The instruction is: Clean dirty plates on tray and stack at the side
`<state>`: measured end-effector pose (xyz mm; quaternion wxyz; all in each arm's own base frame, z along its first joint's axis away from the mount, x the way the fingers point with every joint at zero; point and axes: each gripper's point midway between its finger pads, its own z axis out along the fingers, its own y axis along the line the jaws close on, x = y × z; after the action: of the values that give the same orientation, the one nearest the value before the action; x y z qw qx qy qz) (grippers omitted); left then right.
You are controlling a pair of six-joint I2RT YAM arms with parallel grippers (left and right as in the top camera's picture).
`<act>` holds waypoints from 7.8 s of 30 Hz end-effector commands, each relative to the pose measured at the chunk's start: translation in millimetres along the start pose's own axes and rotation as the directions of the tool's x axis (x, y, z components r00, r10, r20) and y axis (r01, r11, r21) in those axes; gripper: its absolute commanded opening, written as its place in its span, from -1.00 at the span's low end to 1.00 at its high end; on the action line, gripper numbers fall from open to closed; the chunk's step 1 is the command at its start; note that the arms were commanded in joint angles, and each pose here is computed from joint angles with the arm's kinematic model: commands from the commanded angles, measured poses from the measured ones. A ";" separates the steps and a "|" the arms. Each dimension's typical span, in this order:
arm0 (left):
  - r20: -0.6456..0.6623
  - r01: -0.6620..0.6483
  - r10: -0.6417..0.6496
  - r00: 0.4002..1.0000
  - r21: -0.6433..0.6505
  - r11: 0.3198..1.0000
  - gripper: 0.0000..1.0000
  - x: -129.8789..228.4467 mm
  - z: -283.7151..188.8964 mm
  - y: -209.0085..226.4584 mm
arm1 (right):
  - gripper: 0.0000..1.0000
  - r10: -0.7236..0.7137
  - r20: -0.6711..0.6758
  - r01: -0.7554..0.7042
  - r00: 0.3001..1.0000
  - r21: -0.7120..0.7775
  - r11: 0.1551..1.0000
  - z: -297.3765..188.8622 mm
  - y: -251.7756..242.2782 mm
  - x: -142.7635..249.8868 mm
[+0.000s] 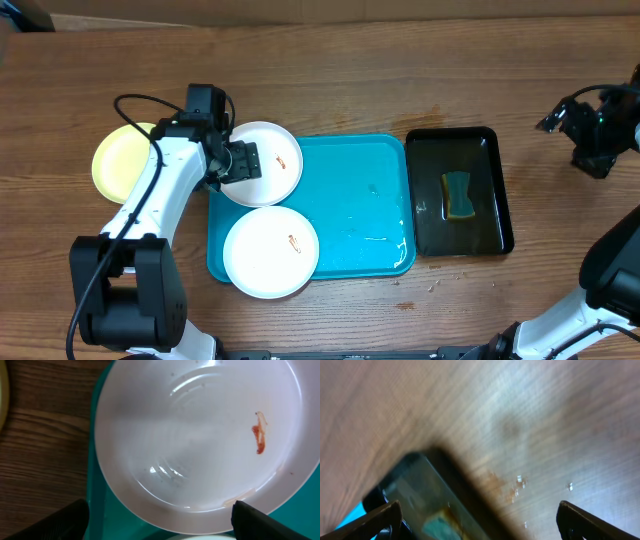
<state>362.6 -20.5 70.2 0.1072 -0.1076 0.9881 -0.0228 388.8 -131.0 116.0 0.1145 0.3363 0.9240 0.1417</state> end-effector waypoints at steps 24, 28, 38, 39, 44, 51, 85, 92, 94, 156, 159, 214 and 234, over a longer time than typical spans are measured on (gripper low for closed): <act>0.025 0.061 -0.065 0.998 0.135 0.989 0.29 6.0 22.6 -13.7 | 0.75 -0.340 -0.273 0.386 0.900 0.135 0.913 20.9 73.2 114.8; 0.027 0.037 -0.041 0.999 0.118 0.992 0.31 9.0 23.8 -17.4 | 0.75 -0.383 -0.321 0.443 0.866 0.138 0.886 35.5 77.2 139.2; 0.032 0.012 -0.015 0.999 0.113 0.993 0.29 15.8 31.3 -23.3 | 0.77 -0.365 -0.341 0.433 0.866 0.148 0.889 66.6 61.6 156.4; 0.033 0.008 -0.012 0.999 0.126 0.992 0.26 15.4 31.0 -26.4 | 0.77 -0.366 -0.341 0.433 0.866 0.148 0.889 66.7 61.5 156.4; 0.036 -0.023 0.015 0.999 0.225 0.974 0.34 15.9 27.7 -51.8 | 0.77 -0.362 -0.350 0.434 0.864 0.151 0.888 65.7 60.1 158.5; 0.055 -0.093 0.081 0.995 0.253 0.963 0.34 21.3 25.8 -77.8 | 0.82 -0.361 -0.352 0.434 0.863 0.152 0.888 65.5 59.7 158.9; -0.335 0.211 -0.231 0.913 -0.096 0.973 0.64 183.0 -39.4 10.5 | 0.92 -0.361 -0.353 0.434 0.863 0.152 0.888 65.4 59.6 159.1; -0.367 0.252 -0.300 0.881 -0.173 0.952 0.47 209.4 -20.6 24.5 | 0.92 -0.361 -0.352 0.434 0.863 0.152 0.888 65.5 59.7 158.9; -0.389 0.270 -0.320 0.864 -0.178 0.946 0.36 220.2 -14.4 25.1 | 0.92 -0.361 -0.352 0.434 0.863 0.152 0.888 65.5 59.7 158.9; -0.022 0.008 -0.005 1.000 0.173 0.985 0.01 132.3 14.4 -42.9 | -0.26 -0.258 -0.423 0.365 0.869 0.192 0.911 91.2 26.0 194.1; -0.008 -0.024 0.025 1.000 0.174 0.984 0.03 133.7 14.4 -49.4 | 0.69 -0.259 -0.421 0.364 0.869 0.190 0.912 75.3 37.3 184.5; 0.010 -0.062 0.062 0.998 0.150 0.987 -0.83 128.9 44.9 -69.7 | -0.81 -0.288 -0.361 0.379 0.887 0.213 0.901 99.7 24.5 179.7; -0.101 0.104 -0.088 0.991 0.163 0.981 -0.92 147.3 43.9 -71.0 | -0.92 -0.305 -0.422 0.420 0.854 0.213 0.882 51.8 43.1 170.2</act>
<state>253.0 -120.2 5.8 0.0869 -0.1212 0.9824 -0.1123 291.9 24.3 49.9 -0.1133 0.1401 0.9830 0.0370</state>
